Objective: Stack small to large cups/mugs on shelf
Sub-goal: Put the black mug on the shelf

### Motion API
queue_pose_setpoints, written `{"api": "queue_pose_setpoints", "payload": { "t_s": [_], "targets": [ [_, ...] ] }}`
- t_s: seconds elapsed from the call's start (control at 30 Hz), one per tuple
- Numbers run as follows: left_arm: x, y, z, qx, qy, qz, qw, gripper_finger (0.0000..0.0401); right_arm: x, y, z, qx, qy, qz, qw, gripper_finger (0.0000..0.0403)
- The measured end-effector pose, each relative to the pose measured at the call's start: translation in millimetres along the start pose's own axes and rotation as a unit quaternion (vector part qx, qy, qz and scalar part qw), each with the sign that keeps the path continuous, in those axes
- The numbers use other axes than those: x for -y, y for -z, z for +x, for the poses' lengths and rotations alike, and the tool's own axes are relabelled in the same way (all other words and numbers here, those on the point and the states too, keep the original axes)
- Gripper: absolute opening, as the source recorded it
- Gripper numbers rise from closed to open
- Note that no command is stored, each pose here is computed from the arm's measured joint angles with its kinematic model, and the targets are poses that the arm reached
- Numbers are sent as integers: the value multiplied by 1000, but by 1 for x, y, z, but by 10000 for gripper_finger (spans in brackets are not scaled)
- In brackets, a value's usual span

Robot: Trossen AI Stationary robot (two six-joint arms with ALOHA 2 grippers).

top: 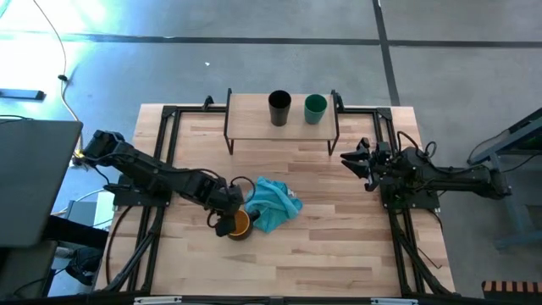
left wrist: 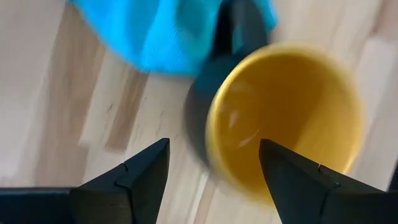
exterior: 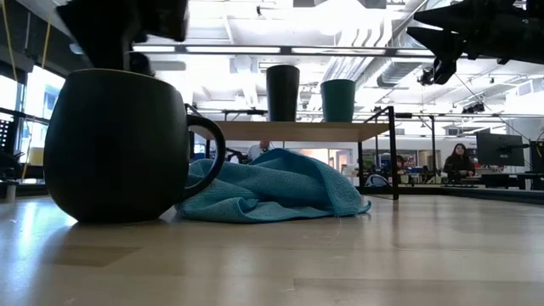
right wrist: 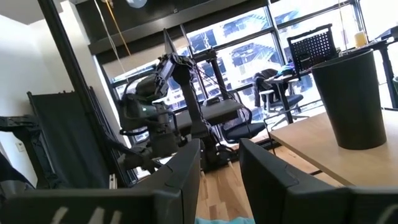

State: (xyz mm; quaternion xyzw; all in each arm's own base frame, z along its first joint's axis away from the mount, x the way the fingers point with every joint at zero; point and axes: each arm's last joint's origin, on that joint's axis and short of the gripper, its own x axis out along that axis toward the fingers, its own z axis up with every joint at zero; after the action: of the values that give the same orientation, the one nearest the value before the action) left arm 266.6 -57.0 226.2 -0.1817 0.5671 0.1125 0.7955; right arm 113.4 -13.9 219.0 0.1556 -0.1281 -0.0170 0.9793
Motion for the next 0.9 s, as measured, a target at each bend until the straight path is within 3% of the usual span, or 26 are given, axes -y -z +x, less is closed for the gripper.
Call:
{"api": "queue_pose_setpoints", "payload": {
  "t_s": [0.47, 0.9],
  "targets": [
    [-1, -7, 12, -2, 1, -9, 1000, 227, -1, -1, -1, 4, -2, 1, 1000, 103],
    [-1, -8, 13, 3, -4, 1, 1000, 68, 0, 0, -2, 0, 0, 0, 1000, 103]
  ]
}}
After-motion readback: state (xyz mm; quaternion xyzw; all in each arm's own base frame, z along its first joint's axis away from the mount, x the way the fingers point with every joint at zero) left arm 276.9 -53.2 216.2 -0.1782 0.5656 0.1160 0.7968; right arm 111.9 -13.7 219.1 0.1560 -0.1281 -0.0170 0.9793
